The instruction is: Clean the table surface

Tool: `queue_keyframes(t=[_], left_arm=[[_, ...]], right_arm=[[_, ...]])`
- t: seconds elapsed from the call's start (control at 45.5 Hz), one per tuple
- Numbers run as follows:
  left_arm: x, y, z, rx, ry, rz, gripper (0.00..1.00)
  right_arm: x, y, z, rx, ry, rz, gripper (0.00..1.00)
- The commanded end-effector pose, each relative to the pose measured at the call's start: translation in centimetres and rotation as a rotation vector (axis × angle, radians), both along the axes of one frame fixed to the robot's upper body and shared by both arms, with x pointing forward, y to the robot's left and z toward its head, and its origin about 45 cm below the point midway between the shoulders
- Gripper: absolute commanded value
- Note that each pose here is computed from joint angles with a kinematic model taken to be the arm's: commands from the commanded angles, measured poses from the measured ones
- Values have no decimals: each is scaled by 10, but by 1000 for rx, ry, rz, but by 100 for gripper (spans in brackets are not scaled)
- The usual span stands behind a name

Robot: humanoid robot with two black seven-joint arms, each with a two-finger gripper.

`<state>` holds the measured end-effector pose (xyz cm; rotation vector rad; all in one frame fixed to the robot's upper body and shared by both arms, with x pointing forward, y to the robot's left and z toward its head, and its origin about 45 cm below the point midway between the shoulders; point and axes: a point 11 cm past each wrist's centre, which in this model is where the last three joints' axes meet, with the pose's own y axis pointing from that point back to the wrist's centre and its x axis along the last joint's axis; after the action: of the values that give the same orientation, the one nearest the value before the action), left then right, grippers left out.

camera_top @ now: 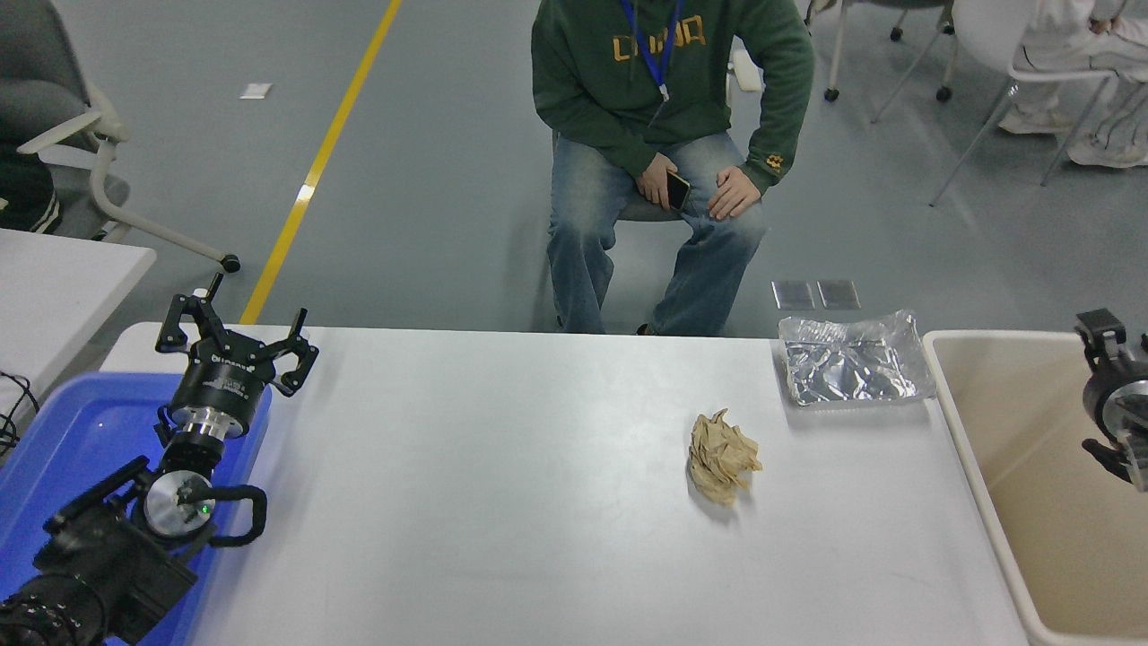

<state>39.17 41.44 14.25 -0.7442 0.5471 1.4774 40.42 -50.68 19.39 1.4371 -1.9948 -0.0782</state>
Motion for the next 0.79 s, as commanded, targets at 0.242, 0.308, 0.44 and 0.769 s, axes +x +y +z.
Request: queue_keyframes(t=[0.242,0.308,0.44,0.769], left_arm=[[0,0,0,0,-1,1,100],[0,1,0,1,0,1,100],[0,0,0,0,0,0,100],[0,0,0,0,-1,1,100]], right_arm=[[9,147,43,358,-92,353,100],[8,168,44,403,-99,390,100],[5,205,40,581,-142,395,100],[-2,258,17,907,-286,304,100]])
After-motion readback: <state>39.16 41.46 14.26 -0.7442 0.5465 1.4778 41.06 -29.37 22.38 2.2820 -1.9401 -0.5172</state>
